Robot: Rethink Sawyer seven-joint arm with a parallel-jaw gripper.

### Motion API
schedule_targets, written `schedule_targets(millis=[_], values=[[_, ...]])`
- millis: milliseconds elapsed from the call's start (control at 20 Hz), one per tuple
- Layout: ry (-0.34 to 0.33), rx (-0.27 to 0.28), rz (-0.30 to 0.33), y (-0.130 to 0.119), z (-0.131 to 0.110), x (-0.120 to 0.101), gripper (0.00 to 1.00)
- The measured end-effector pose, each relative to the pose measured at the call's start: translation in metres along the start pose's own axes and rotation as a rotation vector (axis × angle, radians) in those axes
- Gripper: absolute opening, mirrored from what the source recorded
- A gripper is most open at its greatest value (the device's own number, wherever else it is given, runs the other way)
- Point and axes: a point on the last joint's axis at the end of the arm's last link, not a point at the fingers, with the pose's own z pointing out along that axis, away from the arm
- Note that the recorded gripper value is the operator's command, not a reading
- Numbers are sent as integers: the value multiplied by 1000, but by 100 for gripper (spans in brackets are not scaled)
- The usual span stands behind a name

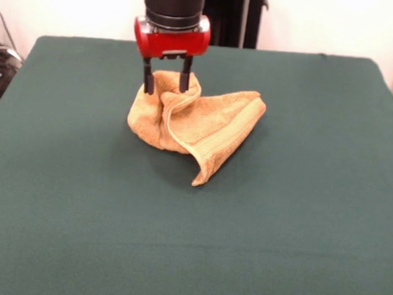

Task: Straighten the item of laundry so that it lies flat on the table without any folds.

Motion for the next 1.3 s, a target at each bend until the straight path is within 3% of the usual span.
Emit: schedule_targets(millis=[550,1100,1300], values=[[-9,10,-20,9,-6,-6,100],[-2,8,-84,51,-5,-17,100],[-8,6,-86,54,-5,-19,100]])
